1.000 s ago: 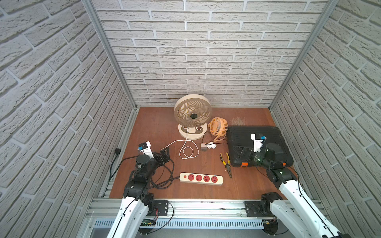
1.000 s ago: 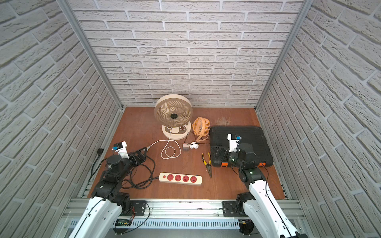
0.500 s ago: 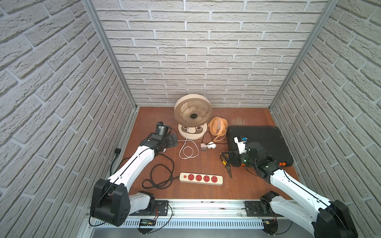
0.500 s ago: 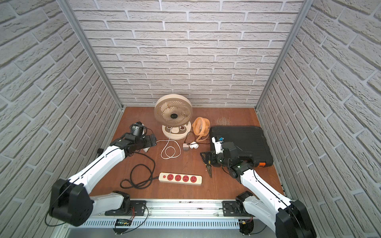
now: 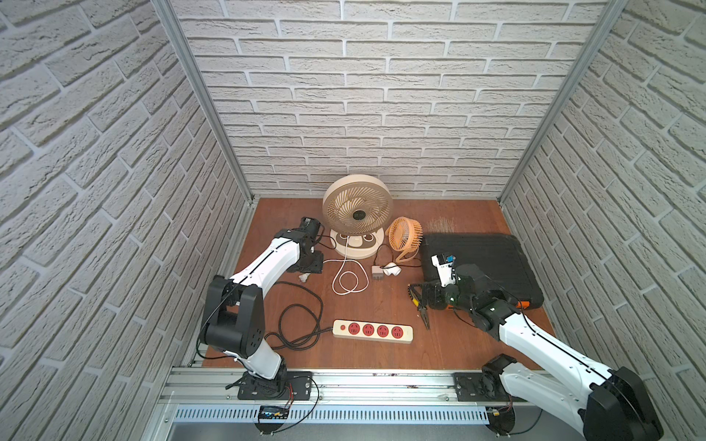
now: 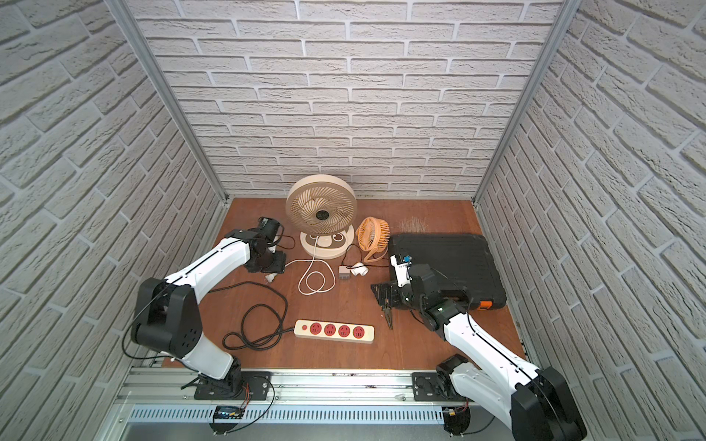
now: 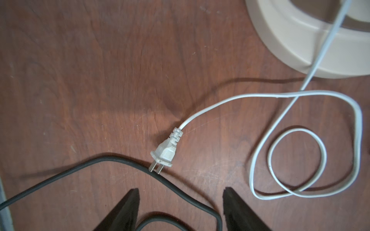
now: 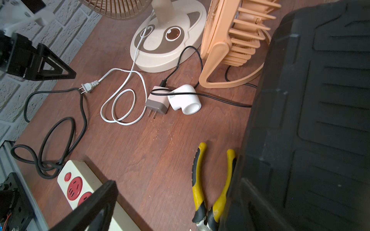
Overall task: Plug the desk fan into the power strip
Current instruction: Pick up the plug from the center of the board.
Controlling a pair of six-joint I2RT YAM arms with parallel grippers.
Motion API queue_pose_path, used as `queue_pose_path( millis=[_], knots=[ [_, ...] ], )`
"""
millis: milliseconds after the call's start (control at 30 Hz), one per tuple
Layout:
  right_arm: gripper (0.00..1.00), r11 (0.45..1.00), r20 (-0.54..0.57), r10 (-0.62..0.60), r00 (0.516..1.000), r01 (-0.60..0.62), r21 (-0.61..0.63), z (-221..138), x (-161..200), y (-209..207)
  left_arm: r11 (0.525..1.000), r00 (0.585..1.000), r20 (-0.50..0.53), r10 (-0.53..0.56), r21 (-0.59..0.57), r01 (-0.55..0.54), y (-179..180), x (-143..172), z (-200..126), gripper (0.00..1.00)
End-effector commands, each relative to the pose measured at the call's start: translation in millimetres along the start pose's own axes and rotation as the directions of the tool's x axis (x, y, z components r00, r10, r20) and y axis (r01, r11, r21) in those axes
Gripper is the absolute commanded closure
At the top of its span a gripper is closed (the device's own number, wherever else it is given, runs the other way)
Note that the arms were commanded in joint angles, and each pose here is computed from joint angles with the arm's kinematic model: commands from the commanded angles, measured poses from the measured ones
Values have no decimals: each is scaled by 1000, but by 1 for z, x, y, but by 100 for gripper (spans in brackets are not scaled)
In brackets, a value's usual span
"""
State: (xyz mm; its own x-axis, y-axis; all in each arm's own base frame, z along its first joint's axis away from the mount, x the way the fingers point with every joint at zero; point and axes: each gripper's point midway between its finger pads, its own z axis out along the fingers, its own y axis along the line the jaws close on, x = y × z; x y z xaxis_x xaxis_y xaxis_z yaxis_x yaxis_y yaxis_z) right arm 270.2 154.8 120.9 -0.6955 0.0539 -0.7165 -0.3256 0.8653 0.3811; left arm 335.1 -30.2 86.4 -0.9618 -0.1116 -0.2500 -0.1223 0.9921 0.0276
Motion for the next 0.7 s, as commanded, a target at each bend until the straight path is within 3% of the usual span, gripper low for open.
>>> queue_pose_path(
  millis=[0,333,667],
  knots=[
    [1,999,52,-32,998,33,-14,-6,-16,9,994,999,-32,-19,103,22,-8,-3,4,34],
    [1,999,42,-40,998,41,-19,-4,-15,11,993,988,-152,-12,113,29,-11,-6,49,39],
    [1,999,37,-46,998,47,-21,-4,-14,12,997,984,-177,14,78,0,-9,0,57,43]
  ],
)
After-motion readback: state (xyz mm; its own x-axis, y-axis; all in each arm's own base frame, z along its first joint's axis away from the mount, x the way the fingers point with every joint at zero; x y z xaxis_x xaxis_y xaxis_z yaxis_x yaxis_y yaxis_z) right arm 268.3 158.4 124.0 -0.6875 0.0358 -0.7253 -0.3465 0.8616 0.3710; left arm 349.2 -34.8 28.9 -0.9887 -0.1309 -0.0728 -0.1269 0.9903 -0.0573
